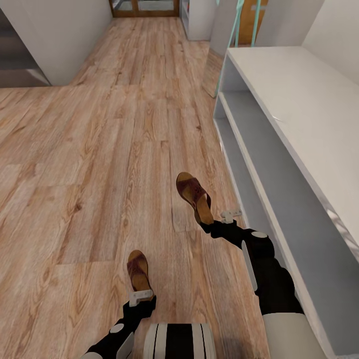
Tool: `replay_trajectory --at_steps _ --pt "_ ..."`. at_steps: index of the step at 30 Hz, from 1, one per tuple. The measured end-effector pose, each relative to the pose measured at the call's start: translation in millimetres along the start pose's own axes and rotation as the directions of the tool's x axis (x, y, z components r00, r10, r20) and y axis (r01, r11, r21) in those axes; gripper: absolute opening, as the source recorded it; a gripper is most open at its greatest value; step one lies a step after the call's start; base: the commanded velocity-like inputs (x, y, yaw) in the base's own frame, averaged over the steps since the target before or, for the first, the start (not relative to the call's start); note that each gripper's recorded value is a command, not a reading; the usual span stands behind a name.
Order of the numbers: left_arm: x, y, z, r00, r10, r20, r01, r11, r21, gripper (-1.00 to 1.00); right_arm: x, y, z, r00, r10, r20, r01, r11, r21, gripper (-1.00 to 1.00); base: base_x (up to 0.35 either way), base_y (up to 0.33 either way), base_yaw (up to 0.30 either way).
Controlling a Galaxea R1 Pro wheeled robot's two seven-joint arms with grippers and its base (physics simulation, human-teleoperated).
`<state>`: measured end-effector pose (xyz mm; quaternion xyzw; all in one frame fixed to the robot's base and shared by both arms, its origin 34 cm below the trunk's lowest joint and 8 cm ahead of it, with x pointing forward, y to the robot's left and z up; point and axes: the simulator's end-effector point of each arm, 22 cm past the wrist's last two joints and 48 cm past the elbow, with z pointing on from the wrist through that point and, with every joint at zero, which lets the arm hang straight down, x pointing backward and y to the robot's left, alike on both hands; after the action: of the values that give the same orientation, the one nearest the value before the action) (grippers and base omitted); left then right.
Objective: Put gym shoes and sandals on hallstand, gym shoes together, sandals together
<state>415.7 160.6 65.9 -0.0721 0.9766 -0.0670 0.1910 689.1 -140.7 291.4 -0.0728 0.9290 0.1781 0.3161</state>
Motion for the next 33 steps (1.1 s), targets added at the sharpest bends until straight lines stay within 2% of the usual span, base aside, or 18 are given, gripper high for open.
replay_trajectory --at_steps 12,33 --pt "15 3 4.1 1.000 -0.003 -0.027 0.003 1.000 -0.005 1.00 15 -4 9.3 1.000 0.009 -0.026 -0.009 1.000 0.000 -1.00 0.000 0.000 0.000" --pt "11 3 4.7 1.000 -0.004 -0.018 0.004 1.000 -0.007 1.00 15 -3 9.3 1.000 0.011 -0.026 -0.011 1.000 -0.001 -1.00 0.015 0.000 0.000"
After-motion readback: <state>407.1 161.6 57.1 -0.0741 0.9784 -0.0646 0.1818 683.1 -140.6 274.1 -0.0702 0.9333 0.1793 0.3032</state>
